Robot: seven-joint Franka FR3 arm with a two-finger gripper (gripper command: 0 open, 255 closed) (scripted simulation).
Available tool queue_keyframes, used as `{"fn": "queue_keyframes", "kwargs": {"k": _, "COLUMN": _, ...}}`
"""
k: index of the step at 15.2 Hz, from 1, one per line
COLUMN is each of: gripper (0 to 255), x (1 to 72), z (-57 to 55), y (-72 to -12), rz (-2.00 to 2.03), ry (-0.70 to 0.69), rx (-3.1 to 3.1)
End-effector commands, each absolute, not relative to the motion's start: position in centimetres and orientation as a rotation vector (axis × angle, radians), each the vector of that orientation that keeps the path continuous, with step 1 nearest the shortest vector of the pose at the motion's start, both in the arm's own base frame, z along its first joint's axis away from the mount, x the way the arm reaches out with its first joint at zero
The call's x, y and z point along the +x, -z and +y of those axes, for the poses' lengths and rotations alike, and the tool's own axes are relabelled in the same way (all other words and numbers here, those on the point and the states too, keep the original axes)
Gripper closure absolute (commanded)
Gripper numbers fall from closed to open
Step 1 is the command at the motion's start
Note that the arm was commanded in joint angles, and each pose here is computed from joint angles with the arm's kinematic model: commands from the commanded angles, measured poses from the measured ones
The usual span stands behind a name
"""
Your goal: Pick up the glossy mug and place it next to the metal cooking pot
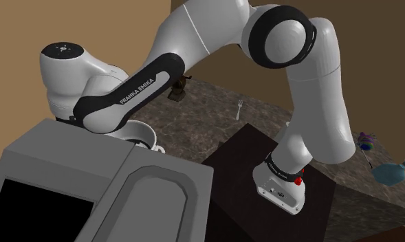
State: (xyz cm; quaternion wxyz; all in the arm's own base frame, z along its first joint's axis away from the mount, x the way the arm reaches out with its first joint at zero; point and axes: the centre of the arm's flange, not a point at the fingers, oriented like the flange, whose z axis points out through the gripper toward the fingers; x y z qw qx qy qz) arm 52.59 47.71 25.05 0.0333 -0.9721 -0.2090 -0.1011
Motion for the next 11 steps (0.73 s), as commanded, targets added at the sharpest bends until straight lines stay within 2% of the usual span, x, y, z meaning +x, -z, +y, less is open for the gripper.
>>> {"fn": "queue_keyframes", "kwargs": {"k": 1, "gripper": 255, "x": 52.6, "z": 47.7, "y": -25.1, "rz": -0.643, "ry": 0.311, "rx": -2.991}}
{"fn": "queue_keyframes", "kwargs": {"k": 2, "gripper": 0, "x": 52.6, "z": 47.7, "y": -25.1, "rz": -0.643, "ry": 0.311, "rx": -2.991}}
{"fn": "queue_keyframes", "kwargs": {"k": 11, "gripper": 0, "x": 61.8, "z": 47.4, "y": -16.3, "rz": -0.566, "ry": 0.073, "rx": -3.010}}
